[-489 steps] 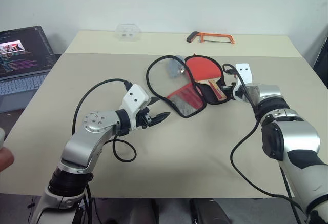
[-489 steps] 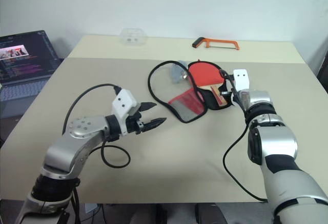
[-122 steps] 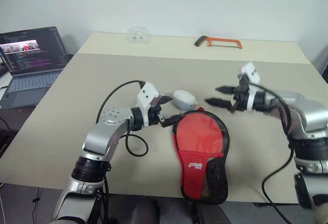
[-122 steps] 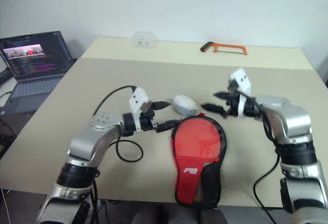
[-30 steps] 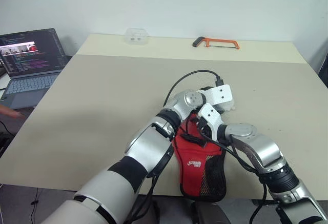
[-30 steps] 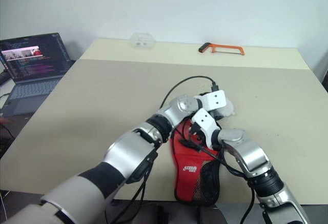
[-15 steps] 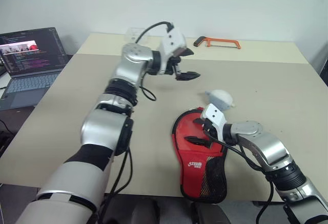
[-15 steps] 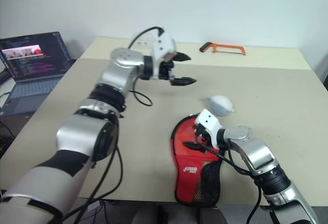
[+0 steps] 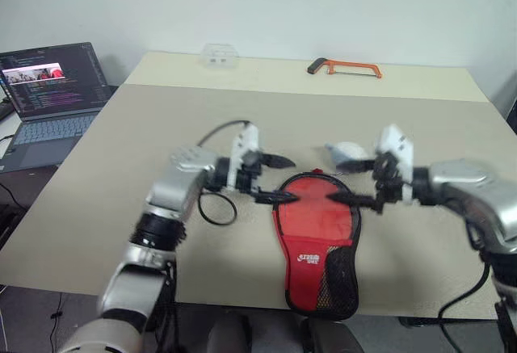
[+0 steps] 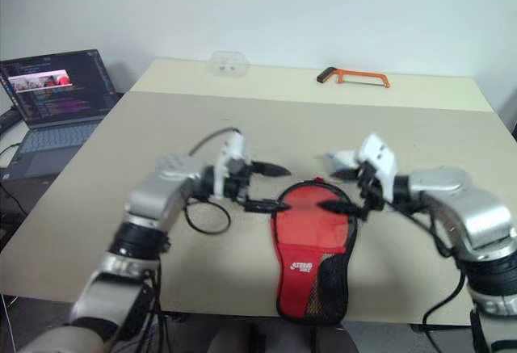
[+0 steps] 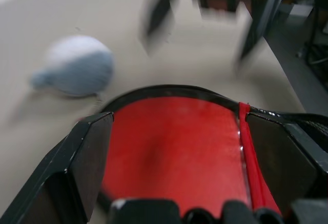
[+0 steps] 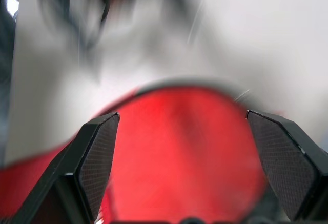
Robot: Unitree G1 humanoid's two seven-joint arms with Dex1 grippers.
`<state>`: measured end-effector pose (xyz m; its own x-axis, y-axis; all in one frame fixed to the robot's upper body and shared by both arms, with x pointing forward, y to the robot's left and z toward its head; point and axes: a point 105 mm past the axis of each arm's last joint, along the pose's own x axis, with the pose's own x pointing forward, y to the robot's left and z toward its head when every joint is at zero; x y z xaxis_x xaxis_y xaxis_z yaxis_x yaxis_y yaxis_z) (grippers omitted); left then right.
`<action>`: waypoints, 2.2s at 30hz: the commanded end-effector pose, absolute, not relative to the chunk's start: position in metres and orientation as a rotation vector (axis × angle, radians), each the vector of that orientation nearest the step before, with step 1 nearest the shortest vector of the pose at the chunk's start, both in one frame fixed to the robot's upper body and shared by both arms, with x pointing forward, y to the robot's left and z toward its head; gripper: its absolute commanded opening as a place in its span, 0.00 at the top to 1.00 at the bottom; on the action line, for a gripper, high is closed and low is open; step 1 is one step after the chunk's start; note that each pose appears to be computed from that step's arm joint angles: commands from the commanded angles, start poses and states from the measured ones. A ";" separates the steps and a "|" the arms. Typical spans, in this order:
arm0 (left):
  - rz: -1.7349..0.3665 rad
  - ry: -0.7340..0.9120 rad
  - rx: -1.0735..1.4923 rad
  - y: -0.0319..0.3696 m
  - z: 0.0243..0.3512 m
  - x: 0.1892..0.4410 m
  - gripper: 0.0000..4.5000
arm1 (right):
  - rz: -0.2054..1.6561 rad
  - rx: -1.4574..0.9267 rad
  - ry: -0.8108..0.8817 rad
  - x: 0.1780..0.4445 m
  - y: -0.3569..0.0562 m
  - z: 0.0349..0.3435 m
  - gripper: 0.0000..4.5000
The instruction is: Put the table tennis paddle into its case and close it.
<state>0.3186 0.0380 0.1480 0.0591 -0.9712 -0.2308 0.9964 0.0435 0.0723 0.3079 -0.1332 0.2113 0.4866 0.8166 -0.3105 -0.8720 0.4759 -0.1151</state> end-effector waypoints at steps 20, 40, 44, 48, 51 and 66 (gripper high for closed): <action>-1.259 0.229 0.439 0.003 0.063 0.320 0.01 | 0.606 -0.074 0.444 0.404 -0.165 0.163 0.04; -1.274 0.222 0.451 -0.008 0.065 0.321 0.00 | 0.626 -0.180 0.575 0.401 -0.157 0.122 0.31; -1.294 0.231 0.463 -0.009 0.061 0.321 0.00 | 0.519 -0.223 0.553 0.408 -0.183 0.128 0.53; -1.293 0.233 0.459 -0.009 0.061 0.323 0.00 | 0.382 -0.301 0.541 0.411 -0.215 0.137 0.78; -1.296 0.243 0.460 -0.009 0.057 0.323 0.00 | 0.333 -0.338 0.559 0.405 -0.234 0.140 0.86; -1.296 0.278 0.480 0.000 0.047 0.327 0.00 | 0.741 -0.683 0.691 0.291 -0.264 0.152 0.92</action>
<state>0.3263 -0.0180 0.0800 0.2448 -0.9094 -0.3363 0.9588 0.1756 0.2232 0.2975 -0.2725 0.1279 0.5490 0.3014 -0.7796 -0.7221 0.6408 -0.2608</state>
